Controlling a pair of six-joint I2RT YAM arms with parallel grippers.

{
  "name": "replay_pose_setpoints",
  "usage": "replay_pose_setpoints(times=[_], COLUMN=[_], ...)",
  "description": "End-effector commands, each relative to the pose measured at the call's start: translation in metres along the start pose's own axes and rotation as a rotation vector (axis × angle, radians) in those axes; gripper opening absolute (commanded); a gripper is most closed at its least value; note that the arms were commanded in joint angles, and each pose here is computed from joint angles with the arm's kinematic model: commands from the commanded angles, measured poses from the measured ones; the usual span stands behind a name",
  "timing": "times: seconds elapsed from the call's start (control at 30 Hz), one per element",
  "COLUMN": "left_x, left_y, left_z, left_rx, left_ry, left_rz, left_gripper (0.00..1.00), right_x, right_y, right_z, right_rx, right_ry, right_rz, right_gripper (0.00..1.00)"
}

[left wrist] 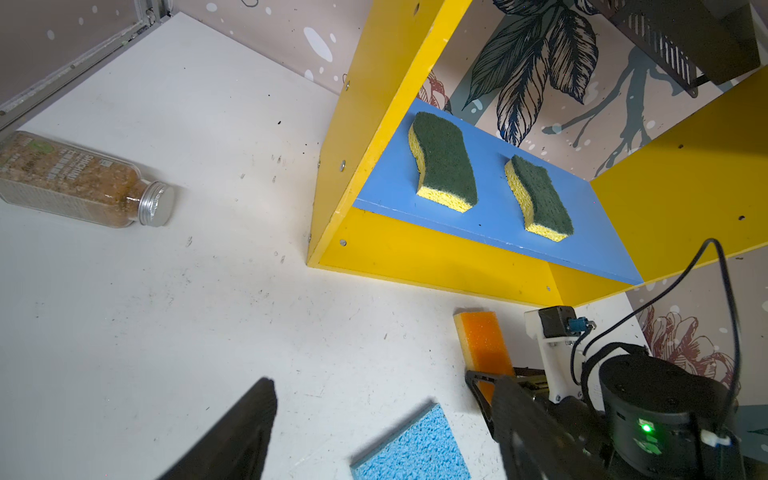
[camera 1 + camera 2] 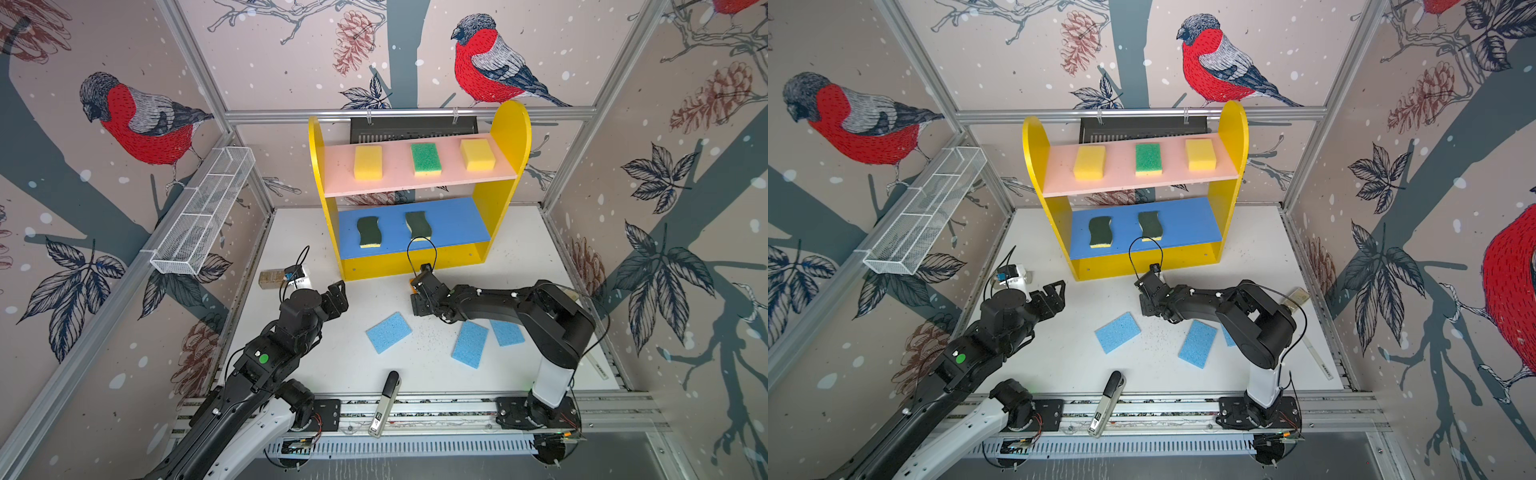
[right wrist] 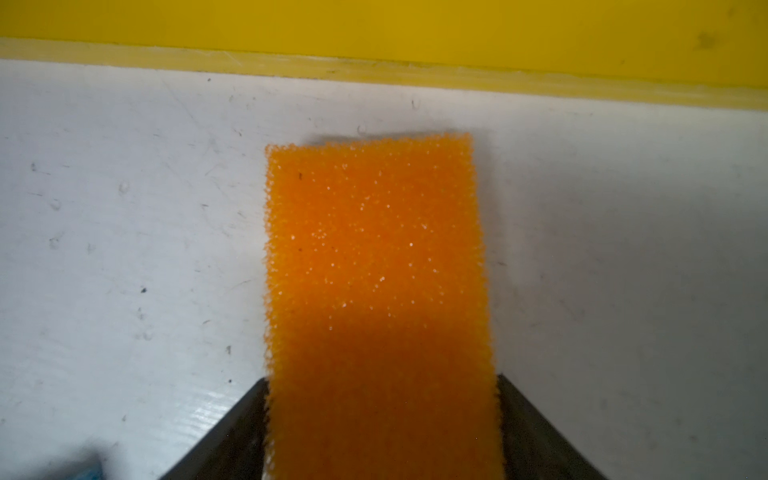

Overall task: Place and organize the cleaning sponges onto the shelf
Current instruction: 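Lift the orange sponge with the right gripper toward the shelf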

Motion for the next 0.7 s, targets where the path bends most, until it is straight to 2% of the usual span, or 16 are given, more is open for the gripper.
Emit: replay_pose_setpoints(times=[0.0, 0.27, 0.67], left_x=[-0.001, -0.002, 0.000], left_y=[0.001, -0.001, -0.001], left_z=[0.000, 0.000, -0.001], left_rx=[-0.006, 0.003, 0.002], left_ry=[-0.003, -0.015, -0.010], left_rz=[-0.011, -0.015, -0.016], left_gripper=[0.82, 0.82, 0.82], right_x=[-0.012, -0.018, -0.008], right_y=[-0.036, -0.039, -0.033], right_z=[-0.001, -0.011, 0.002], right_rx=[0.130, 0.130, 0.133], right_ry=[-0.037, -0.055, -0.040], right_rz=[-0.046, -0.039, -0.076], right_gripper=[0.78, 0.77, 0.75])
Point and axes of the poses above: each gripper's point midway between its finger pads, its own z axis out along the fingers, its own x axis along the line the jaws close on, y = z × x, the point moved 1 cm from there along -z, back along the fingers, and after that the axes turned 3 degrees about -z, right-handed, at the moved point
